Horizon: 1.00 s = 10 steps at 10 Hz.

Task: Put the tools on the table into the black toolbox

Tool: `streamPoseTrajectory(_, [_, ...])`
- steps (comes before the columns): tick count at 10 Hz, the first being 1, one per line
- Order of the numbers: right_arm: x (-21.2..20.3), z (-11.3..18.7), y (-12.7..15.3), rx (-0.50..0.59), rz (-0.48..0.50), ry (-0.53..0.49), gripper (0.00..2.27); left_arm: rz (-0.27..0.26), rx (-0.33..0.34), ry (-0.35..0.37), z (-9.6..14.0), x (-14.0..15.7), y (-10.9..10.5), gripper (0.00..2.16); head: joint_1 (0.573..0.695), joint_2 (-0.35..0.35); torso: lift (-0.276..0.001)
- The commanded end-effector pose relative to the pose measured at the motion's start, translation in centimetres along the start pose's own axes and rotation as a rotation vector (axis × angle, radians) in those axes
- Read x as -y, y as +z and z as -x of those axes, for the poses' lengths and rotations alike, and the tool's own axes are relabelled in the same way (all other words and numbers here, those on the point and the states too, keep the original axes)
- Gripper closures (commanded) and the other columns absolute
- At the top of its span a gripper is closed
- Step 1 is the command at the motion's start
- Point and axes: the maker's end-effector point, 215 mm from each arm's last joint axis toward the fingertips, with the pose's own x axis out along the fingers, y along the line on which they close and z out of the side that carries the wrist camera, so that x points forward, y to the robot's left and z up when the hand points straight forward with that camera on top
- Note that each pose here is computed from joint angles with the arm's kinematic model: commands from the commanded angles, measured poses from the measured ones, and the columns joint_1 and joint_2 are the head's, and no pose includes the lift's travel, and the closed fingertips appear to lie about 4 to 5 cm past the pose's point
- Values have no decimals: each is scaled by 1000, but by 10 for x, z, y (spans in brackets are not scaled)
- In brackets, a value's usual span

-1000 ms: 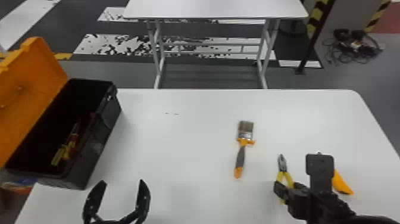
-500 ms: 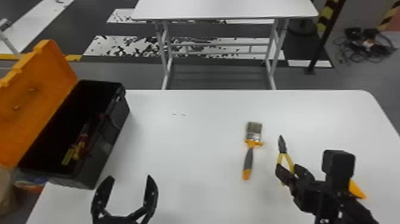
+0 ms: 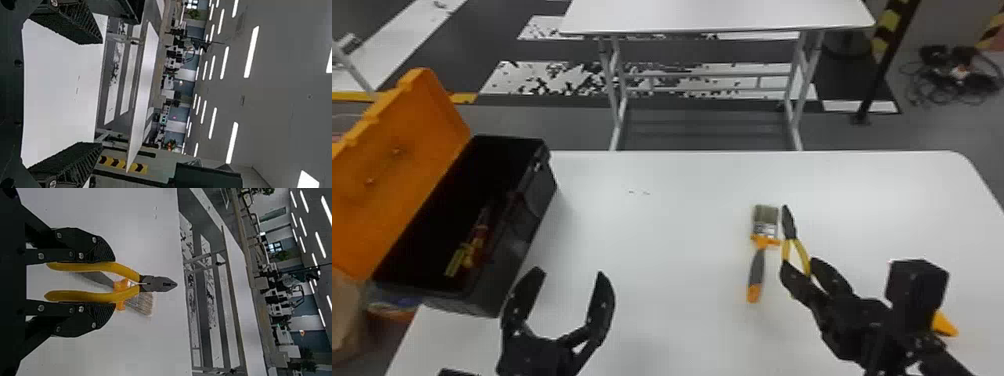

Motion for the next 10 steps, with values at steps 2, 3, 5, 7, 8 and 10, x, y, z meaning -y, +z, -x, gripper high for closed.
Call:
streamPoseTrajectory(2, [-22,6,5,44,15,67,2250,144,-77,-59,-14,12,-2,70,695,107,-75])
streamPoseTrajectory(3, [-34,7,4,51,24,96,2250,195,-105,-88,-17,20,-4,70,695,108,-75])
streamPoseTrajectory(5, [-53,11,3,65,27,148,2250,339,-209,-161,-20,44,-23,70,695,111,-75])
streamPoseTrajectory(7, [-78,15,11,101,43,214,2250,446,-278,-247,-24,70,-30,66,695,100,-75])
streamPoseTrajectory(8, [-93,18,15,122,57,255,2250,503,-326,-286,-24,84,-36,66,695,96,-75])
streamPoseTrajectory(10, [-121,22,10,121,68,323,2250,551,-351,-341,-32,102,-30,66,695,93,-75])
